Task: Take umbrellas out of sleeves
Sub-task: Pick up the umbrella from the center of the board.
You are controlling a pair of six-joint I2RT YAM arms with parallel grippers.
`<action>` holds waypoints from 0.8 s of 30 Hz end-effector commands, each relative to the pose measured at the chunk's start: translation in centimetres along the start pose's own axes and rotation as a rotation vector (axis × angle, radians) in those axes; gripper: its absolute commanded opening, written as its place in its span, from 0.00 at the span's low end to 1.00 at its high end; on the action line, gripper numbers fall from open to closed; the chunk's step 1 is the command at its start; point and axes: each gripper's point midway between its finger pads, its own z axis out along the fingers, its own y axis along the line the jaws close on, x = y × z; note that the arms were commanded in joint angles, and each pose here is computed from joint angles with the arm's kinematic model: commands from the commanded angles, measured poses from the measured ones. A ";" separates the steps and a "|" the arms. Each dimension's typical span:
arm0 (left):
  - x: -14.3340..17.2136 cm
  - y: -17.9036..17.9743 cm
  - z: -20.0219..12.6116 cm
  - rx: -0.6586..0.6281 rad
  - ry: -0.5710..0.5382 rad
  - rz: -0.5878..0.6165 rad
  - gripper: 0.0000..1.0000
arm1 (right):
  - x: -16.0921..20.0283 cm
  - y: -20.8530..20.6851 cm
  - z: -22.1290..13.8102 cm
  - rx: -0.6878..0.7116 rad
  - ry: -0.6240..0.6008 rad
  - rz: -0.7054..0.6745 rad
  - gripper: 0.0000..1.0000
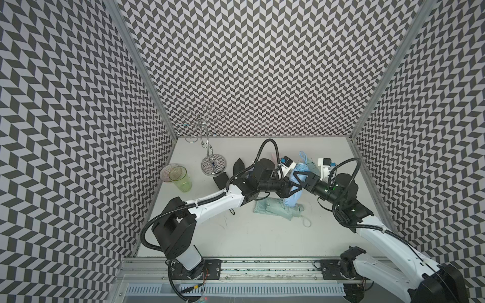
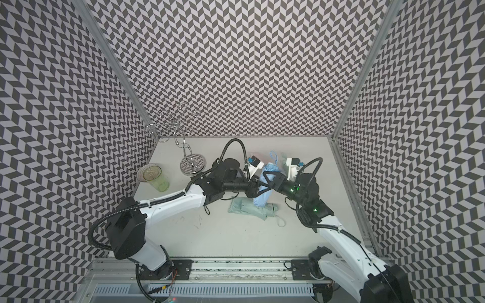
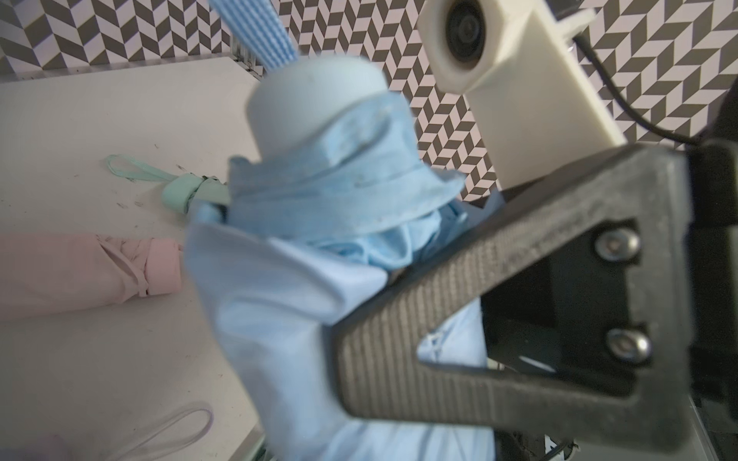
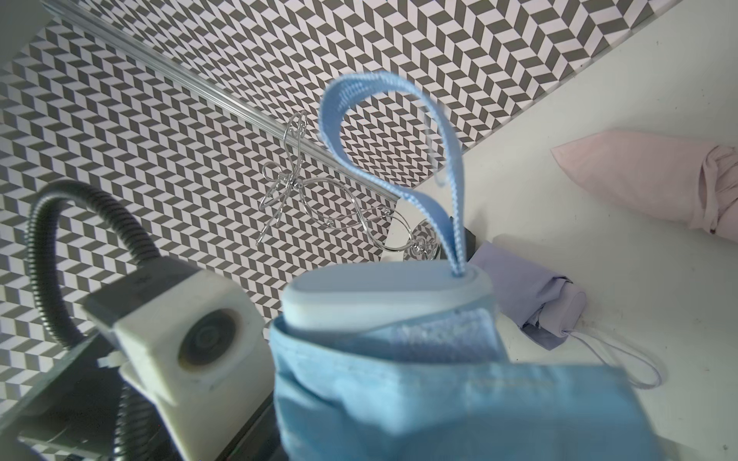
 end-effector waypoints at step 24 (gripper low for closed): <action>0.0 -3.8 -9.7 0.548 0.094 -0.146 0.27 | 0.8 5.0 -3.2 -0.421 0.261 -0.372 0.95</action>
